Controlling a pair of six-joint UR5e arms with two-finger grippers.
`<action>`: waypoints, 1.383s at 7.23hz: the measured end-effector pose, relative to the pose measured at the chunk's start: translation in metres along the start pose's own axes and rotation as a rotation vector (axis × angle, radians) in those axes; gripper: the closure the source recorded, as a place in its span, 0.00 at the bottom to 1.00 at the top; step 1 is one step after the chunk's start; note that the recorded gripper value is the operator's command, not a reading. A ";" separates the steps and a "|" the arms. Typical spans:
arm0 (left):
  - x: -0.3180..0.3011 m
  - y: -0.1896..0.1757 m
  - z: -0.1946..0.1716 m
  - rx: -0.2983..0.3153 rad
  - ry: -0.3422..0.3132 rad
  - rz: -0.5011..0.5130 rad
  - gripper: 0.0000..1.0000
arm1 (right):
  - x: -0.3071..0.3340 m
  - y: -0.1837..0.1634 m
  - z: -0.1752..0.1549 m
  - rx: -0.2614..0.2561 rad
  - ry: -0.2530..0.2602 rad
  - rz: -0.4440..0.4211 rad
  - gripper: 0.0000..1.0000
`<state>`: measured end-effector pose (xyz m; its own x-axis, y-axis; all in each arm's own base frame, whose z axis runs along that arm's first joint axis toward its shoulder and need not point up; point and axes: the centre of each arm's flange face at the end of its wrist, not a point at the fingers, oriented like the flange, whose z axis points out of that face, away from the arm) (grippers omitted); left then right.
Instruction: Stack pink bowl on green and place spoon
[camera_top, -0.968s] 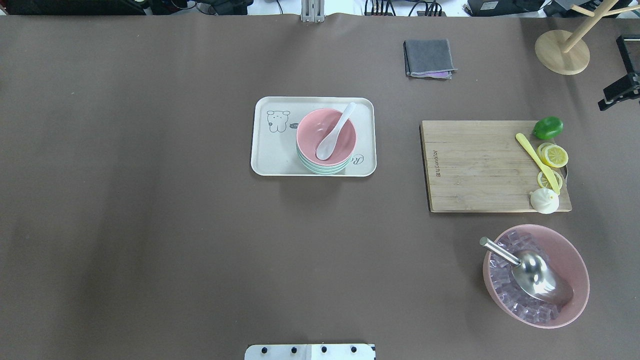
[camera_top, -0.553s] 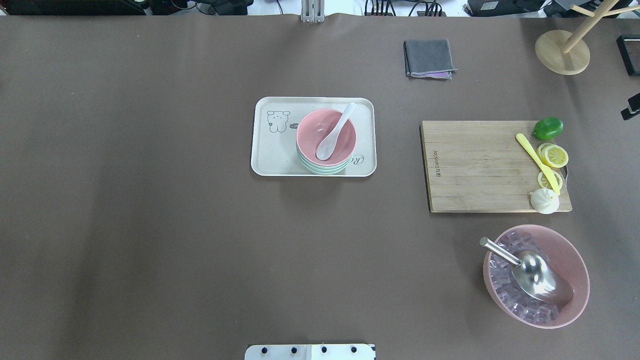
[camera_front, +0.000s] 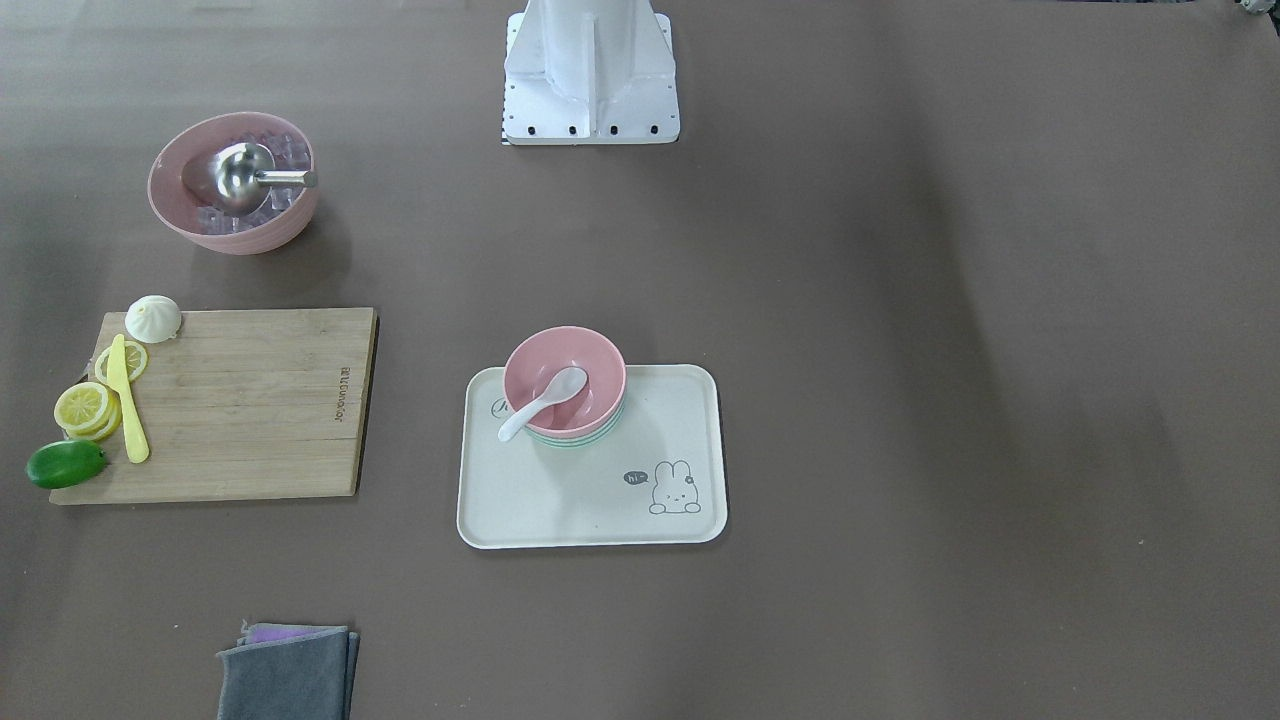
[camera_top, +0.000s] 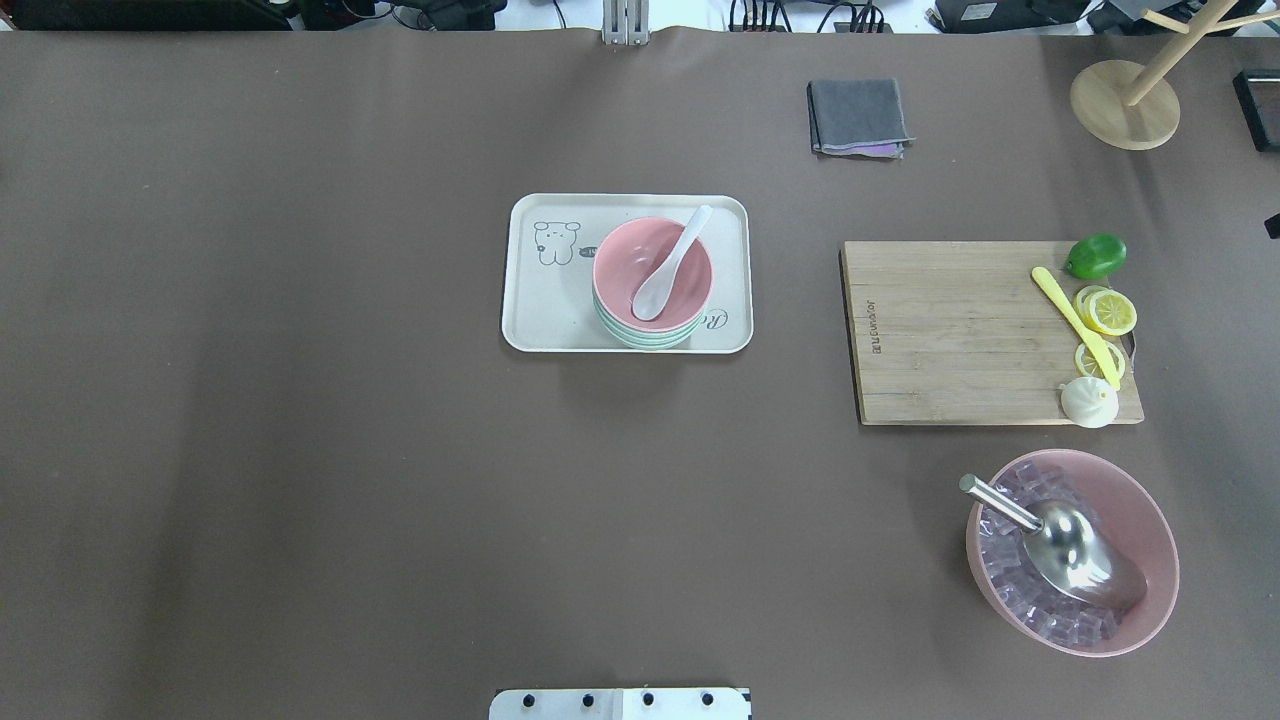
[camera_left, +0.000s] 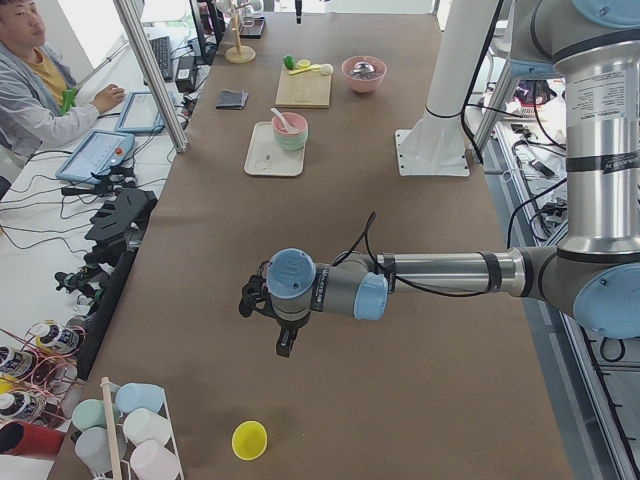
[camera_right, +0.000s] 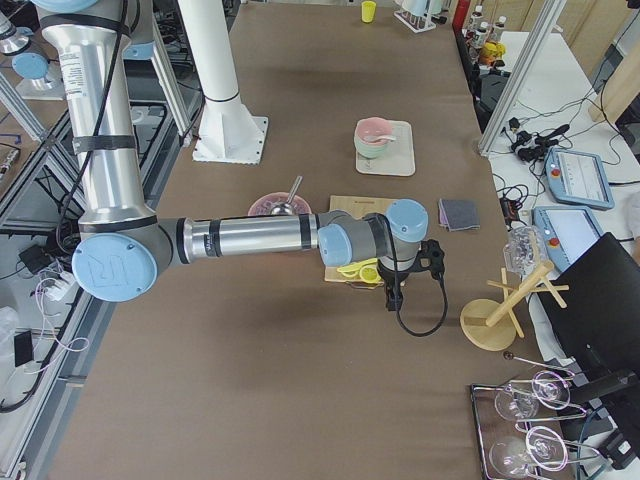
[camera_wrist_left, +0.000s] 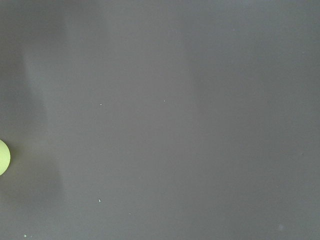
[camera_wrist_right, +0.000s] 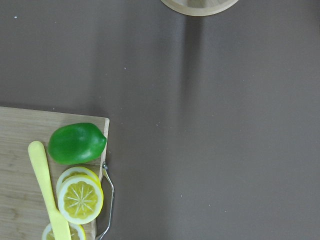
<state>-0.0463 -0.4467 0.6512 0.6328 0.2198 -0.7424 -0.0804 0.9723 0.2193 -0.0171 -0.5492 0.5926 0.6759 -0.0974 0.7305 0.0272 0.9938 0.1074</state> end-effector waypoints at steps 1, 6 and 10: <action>-0.002 -0.001 0.000 -0.001 -0.012 -0.002 0.02 | 0.001 0.001 -0.002 0.002 -0.002 0.001 0.00; -0.014 0.008 0.006 -0.024 -0.067 -0.063 0.02 | 0.008 -0.002 0.000 0.007 0.058 0.002 0.00; -0.017 0.008 0.008 -0.023 -0.069 -0.063 0.02 | 0.002 -0.008 0.001 0.008 0.064 -0.012 0.00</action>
<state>-0.0515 -0.4438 0.6707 0.6884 0.1526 -0.7091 -0.0561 0.9859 0.1578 -0.0171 -0.5575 0.5937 0.7213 -0.1051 0.6846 0.0297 0.9922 0.1210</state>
